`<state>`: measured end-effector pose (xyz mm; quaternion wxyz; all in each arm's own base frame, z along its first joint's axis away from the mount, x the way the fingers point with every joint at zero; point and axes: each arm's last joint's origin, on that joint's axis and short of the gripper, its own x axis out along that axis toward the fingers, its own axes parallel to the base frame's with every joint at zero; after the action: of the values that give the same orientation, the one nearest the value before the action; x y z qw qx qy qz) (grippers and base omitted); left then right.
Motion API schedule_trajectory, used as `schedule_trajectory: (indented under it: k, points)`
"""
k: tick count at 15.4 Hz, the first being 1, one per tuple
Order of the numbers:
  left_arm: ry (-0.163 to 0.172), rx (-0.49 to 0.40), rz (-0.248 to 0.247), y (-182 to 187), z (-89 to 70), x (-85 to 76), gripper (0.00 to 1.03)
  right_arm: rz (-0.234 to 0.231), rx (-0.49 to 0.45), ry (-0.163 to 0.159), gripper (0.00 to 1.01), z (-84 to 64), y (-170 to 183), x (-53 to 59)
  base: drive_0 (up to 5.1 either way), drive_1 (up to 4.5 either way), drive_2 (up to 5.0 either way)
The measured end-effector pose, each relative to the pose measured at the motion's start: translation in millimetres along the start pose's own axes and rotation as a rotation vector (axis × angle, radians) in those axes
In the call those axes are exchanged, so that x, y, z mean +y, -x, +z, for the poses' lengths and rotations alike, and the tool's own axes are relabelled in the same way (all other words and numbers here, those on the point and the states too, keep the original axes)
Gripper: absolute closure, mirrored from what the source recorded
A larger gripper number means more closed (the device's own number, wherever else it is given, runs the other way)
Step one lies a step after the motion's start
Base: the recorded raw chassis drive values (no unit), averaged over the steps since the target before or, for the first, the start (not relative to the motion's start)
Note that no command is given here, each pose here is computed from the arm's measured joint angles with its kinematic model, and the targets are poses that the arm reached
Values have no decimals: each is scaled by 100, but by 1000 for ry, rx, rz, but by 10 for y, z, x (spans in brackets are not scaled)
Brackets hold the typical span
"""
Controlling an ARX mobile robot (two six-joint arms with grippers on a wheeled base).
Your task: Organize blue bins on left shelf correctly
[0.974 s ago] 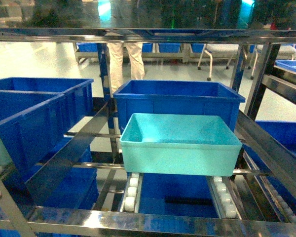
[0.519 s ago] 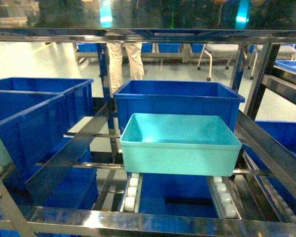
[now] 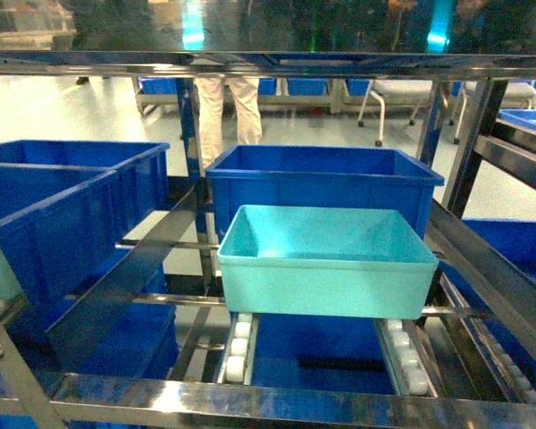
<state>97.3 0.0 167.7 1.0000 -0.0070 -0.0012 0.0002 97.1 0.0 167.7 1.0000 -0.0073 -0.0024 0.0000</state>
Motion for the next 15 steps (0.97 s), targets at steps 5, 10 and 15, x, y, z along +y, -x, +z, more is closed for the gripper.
schedule_trajectory:
  k: [5,10,15]
  points:
    - [0,0,0,0,0,0,92,0,0,0,87,0,0,0,0,0,0]
    - [0,0,0,0,0,0,54,0,0,0,49,0,0,0,0,0,0]
    - [0,0,0,0,0,0,14,0,0,0,9,0,0,0,0,0,0]
